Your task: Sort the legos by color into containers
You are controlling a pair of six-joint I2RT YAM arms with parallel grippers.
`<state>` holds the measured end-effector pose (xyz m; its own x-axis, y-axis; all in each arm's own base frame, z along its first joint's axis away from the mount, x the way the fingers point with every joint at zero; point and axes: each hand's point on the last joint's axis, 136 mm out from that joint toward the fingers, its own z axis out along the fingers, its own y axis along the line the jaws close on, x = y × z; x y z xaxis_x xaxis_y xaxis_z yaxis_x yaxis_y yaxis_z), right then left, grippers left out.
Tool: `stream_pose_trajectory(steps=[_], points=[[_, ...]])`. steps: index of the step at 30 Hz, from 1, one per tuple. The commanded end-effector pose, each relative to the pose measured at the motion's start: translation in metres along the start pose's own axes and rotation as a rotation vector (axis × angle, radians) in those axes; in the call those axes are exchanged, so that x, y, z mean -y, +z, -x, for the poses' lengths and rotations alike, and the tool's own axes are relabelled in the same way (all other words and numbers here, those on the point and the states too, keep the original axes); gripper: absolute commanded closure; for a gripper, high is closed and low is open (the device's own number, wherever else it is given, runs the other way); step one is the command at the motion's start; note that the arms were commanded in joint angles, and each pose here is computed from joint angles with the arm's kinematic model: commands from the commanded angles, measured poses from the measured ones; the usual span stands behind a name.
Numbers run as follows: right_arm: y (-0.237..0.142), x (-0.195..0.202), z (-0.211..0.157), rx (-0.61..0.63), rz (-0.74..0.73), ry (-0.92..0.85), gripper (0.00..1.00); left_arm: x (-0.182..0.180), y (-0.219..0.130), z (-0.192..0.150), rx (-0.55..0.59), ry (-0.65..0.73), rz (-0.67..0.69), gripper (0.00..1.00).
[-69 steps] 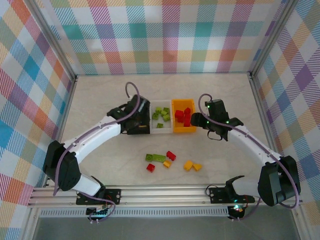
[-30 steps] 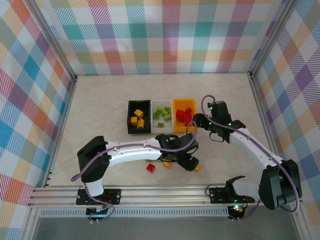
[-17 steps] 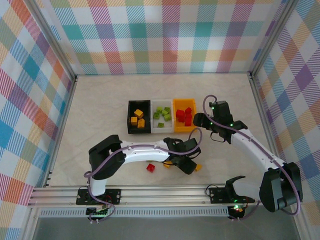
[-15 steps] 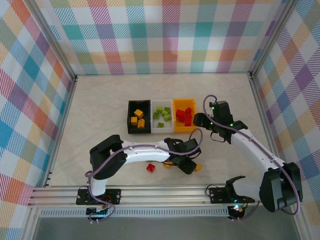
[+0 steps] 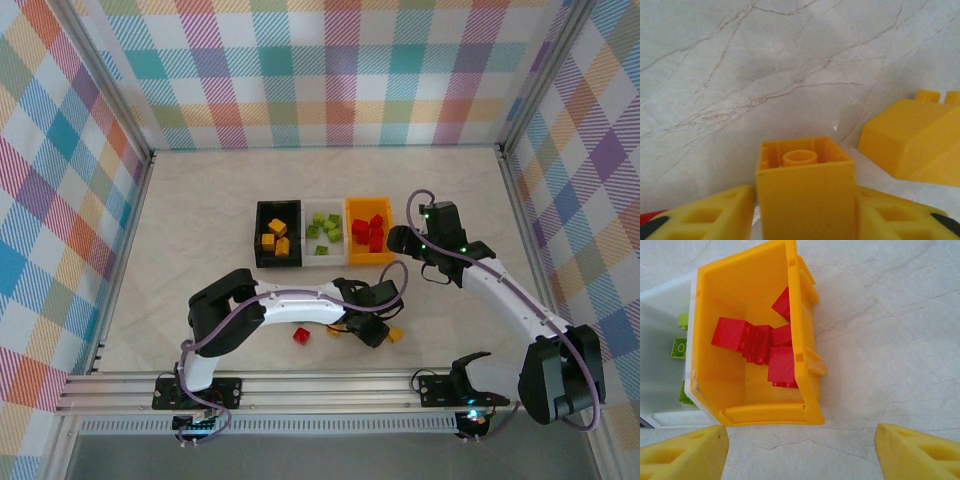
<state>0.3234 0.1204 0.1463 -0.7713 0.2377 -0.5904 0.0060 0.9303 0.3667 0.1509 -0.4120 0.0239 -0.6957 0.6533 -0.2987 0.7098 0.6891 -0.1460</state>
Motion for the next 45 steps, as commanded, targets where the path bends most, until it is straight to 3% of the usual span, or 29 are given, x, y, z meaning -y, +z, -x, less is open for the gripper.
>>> stream_pose_trajectory(steps=[1,3,8,12,17,21,27,33,35,37,39,45], points=[[-0.001,0.0,0.0,0.004,0.014,0.016,0.23,0.01,0.001,-0.001,-0.008,0.021,-0.035,0.61],[-0.001,0.0,0.0,0.004,0.016,0.017,0.23,0.007,-0.008,0.004,0.022,0.01,-0.024,0.66],[0.0,-0.001,0.001,0.002,0.02,0.017,0.23,-0.022,-0.054,0.023,0.168,-0.094,0.001,0.67],[0.001,-0.001,0.0,-0.003,0.022,0.018,0.23,-0.083,-0.11,0.036,0.333,-0.254,0.082,0.66],[0.004,-0.002,-0.002,-0.011,0.026,0.024,0.23,-0.182,-0.16,0.034,0.442,-0.532,0.197,0.65],[0.006,-0.003,-0.002,-0.015,0.033,0.03,0.24,-0.247,-0.176,0.044,0.499,-0.692,0.221,0.62],[0.005,-0.005,-0.001,-0.018,0.037,0.028,0.24,-0.312,-0.161,0.065,0.468,-0.81,0.257,0.64],[0.002,-0.005,0.0,-0.014,0.035,0.027,0.24,-0.343,-0.133,0.067,0.386,-0.846,0.317,0.61],[0.001,-0.005,0.001,-0.013,0.034,0.027,0.24,-0.346,-0.129,0.068,0.372,-0.837,0.331,0.51],[0.0,-0.005,0.002,-0.01,0.035,0.025,0.23,-0.346,-0.13,0.069,0.369,-0.832,0.333,0.35],[-0.001,-0.005,0.002,-0.007,0.034,0.023,0.23,-0.343,-0.137,0.071,0.387,-0.831,0.32,0.26],[0.003,-0.004,0.002,-0.01,0.028,0.024,0.23,-0.297,-0.177,0.089,0.488,-0.741,0.225,0.14]])
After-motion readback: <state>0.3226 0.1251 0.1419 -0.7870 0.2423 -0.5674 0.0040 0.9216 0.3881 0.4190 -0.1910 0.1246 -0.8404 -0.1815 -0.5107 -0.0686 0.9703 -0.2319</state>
